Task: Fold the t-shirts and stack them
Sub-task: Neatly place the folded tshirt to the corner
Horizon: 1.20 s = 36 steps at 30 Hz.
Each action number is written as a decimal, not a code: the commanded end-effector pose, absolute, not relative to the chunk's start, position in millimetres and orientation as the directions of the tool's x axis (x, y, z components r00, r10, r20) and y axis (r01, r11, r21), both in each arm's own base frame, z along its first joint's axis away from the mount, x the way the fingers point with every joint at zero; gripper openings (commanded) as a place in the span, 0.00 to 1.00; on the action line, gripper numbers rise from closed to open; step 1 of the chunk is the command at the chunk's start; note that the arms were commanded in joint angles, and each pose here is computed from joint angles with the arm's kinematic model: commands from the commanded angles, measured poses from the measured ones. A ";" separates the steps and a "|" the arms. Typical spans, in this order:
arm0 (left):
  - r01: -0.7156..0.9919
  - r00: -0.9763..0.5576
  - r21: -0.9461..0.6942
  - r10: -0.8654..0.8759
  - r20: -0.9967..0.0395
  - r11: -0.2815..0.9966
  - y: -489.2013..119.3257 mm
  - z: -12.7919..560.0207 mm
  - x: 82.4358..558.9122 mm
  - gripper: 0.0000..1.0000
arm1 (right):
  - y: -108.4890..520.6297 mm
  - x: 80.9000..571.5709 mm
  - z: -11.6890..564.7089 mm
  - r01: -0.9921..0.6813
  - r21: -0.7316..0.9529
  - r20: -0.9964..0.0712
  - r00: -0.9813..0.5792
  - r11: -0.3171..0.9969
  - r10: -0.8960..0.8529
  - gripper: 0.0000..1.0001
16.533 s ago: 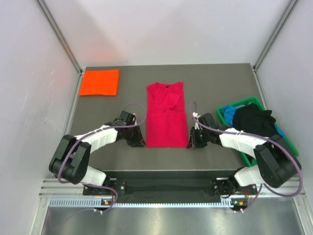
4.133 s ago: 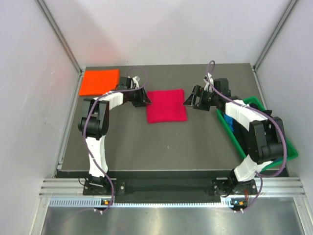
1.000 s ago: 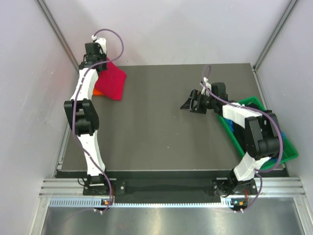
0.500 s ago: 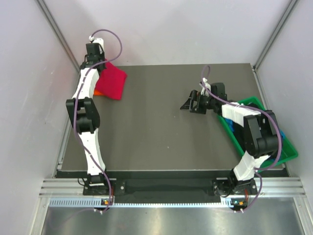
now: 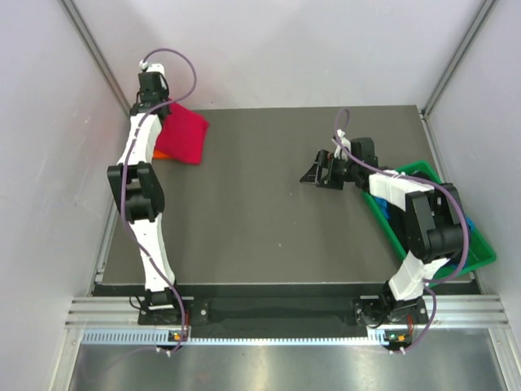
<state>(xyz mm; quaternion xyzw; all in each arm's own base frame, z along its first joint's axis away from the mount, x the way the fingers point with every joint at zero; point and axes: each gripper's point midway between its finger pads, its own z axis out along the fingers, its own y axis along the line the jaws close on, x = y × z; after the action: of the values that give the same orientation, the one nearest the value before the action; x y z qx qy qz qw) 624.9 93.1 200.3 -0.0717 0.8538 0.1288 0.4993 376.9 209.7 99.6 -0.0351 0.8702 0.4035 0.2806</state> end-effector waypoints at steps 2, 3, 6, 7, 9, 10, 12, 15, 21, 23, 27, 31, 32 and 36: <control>-0.331 -0.365 0.120 -0.009 -0.931 0.936 112.7 241.2 635.4 0.00 | 211.1 392.6 116.8 -0.349 0.661 -0.581 -0.798 0.664 0.158 0.90; -0.344 -0.367 0.125 -0.011 -0.930 0.931 116.6 240.9 633.9 0.00 | 211.2 392.8 117.0 -0.350 0.661 -0.582 -0.798 0.664 0.158 0.91; -0.351 -0.362 0.134 -0.003 -0.932 0.927 119.9 240.6 630.8 0.00 | 211.4 393.1 116.9 -0.353 0.660 -0.584 -0.796 0.663 0.157 0.91; -0.352 -0.365 0.141 0.003 -0.931 0.925 120.0 238.0 630.5 0.00 | 211.4 393.1 116.9 -0.353 0.660 -0.584 -0.796 0.663 0.157 0.91; -0.367 -0.365 0.148 0.004 -0.931 0.918 126.0 237.0 630.2 0.00 | 211.7 393.3 118.2 -0.355 0.661 -0.585 -0.796 0.661 0.158 0.91; -0.371 -0.365 0.148 0.002 -0.931 0.917 127.5 235.4 630.6 0.00 | 211.0 393.0 118.1 -0.353 0.661 -0.584 -0.796 0.662 0.159 0.91; -0.377 -0.364 0.147 0.000 -0.932 0.914 131.6 233.9 631.1 0.00 | 211.4 392.5 119.0 -0.358 0.658 -0.588 -0.794 0.662 0.155 0.91; -0.374 -0.362 0.144 -0.001 -0.932 0.916 132.5 230.9 633.2 0.00 | 210.8 391.5 117.9 -0.358 0.656 -0.588 -0.795 0.664 0.152 0.91; -0.431 -0.383 0.165 -0.014 -0.924 0.887 148.1 212.2 632.1 0.00 | 209.8 392.2 115.0 -0.353 0.658 -0.583 -0.798 0.665 0.153 0.91; -0.441 -0.384 0.161 -0.023 -0.923 0.883 152.4 207.1 632.8 0.02 | 209.4 390.7 113.3 -0.353 0.657 -0.582 -0.800 0.666 0.150 0.91; -0.507 -0.407 0.183 -0.047 -0.912 0.842 172.2 190.0 628.0 0.42 | 208.4 389.6 113.9 -0.353 0.656 -0.583 -0.799 0.667 0.151 0.91; -0.536 -0.458 0.229 -0.052 -0.887 0.812 180.1 181.5 619.5 0.50 | 207.4 388.5 117.8 -0.351 0.652 -0.583 -0.799 0.672 0.148 0.91; -0.536 -0.461 0.227 -0.057 -0.885 0.813 179.5 182.8 618.2 0.50 | 207.7 387.7 118.9 -0.352 0.652 -0.583 -0.799 0.672 0.147 0.91; -0.489 -0.465 0.152 -0.110 -0.878 0.859 161.5 184.8 611.6 0.51 | 204.1 385.3 132.3 -0.356 0.638 -0.600 -0.786 0.683 0.151 0.91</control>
<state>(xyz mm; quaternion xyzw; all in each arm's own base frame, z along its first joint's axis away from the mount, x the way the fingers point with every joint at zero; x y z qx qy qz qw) 612.7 169.5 146.0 -0.1616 0.8477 0.2232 0.4533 374.5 207.3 96.6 -0.0372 0.8744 0.3974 0.2760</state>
